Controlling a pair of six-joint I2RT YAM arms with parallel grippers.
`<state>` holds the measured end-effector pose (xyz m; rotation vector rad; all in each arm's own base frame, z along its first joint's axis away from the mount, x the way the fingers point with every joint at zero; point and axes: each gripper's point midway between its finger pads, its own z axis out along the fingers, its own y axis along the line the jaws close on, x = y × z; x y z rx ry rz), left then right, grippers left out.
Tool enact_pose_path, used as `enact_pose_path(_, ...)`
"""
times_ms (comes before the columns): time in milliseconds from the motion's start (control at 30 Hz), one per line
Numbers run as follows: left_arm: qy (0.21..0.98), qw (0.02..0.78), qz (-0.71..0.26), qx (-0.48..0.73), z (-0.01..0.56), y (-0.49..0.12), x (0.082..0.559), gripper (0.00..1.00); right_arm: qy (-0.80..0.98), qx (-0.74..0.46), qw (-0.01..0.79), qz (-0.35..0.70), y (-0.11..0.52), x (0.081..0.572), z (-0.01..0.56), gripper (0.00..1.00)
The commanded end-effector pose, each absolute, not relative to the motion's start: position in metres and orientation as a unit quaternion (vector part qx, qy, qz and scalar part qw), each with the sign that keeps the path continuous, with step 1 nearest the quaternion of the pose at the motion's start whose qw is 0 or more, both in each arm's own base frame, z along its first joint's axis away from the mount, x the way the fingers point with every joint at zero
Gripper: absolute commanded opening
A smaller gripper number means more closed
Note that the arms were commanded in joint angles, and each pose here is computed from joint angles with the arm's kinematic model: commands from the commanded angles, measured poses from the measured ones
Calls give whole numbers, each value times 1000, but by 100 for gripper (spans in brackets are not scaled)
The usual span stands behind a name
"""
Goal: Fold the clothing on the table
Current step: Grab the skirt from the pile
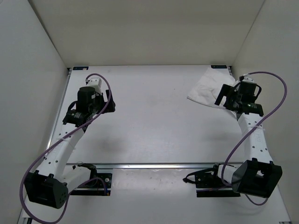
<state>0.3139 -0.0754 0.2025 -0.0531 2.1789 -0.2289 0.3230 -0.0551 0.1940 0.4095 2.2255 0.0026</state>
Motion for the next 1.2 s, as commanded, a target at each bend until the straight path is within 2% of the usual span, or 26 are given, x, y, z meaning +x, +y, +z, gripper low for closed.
enact_pose_path(0,863,498,-87,-6,237,-78,321,99,876,168,452,-22,-67,337,222,99)
enact_pose_path(233,844,517,-138,47,242,-101,327,99,871,185,455,-34,-82,359,244,99)
enact_pose_path(300,826,536,-167,45,252,-111,331,99,859,211,464,-36,-101,370,257,99)
enact_pose_path(433,827,525,-191,63,250,-136,338,99,845,255,467,-53,-137,392,281,99)
enact_pose_path(600,837,501,-216,54,236,-149,350,99,858,281,428,-41,-167,427,245,99)
enact_pose_path(733,837,498,-221,51,229,-150,361,99,872,301,378,-78,-192,440,214,99)
enact_pose_path(867,818,531,-220,38,241,-143,369,99,898,318,295,-79,-204,429,156,97)
enact_pose_path(1067,812,552,-190,18,256,-117,383,99,905,309,270,-115,-194,423,123,98)
enact_pose_path(1167,814,548,-188,34,259,-125,391,98,912,302,253,-116,-184,417,108,97)
